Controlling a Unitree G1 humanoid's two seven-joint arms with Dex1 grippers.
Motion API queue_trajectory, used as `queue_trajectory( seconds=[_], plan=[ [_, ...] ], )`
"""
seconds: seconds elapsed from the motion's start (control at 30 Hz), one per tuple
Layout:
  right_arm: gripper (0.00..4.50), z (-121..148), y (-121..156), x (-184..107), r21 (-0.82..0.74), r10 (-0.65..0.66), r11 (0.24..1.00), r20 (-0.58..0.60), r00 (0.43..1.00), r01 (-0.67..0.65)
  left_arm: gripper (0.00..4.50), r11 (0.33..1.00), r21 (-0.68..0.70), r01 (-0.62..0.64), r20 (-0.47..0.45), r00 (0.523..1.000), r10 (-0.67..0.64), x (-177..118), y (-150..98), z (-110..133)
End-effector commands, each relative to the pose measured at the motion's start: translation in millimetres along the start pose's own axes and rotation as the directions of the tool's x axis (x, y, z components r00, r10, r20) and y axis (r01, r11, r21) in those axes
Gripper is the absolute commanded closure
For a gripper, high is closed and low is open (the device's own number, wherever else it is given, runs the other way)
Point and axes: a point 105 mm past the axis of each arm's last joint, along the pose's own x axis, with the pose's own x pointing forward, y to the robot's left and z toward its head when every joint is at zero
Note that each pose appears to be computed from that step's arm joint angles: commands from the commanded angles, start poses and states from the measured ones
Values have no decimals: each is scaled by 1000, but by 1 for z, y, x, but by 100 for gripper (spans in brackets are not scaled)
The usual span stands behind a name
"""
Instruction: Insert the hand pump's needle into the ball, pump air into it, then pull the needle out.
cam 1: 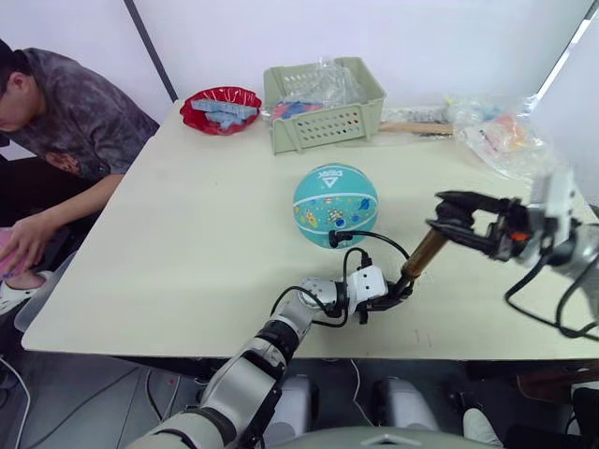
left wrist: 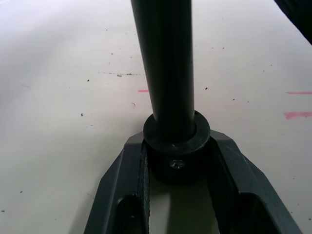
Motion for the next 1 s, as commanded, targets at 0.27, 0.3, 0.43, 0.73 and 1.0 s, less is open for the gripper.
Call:
queue_trajectory(
  seconds=[0.27, 0.3, 0.43, 0.73, 1.0],
  plan=[
    [277, -86, 31, 11, 81, -24, 996, -203, 979, 41, 334, 991, -106, 76, -159, 983, -93, -5, -31, -44],
    [277, -84, 31, 12, 78, -26, 996, -190, 981, 41, 334, 992, -100, 73, -161, 983, -89, -5, -31, -44],
    [277, -47, 16, 13, 57, -46, 997, -73, 996, 50, 334, 991, -106, 77, -161, 983, -94, -5, -31, -44],
    [277, 41, -29, -7, -19, -64, 998, 61, 996, 65, 334, 995, -68, 71, -146, 986, -81, -4, -30, -42],
    [277, 110, -50, -29, -75, -62, 995, 116, 991, 71, 334, 993, -84, 79, -136, 987, -90, -4, -30, -41]
  ],
)
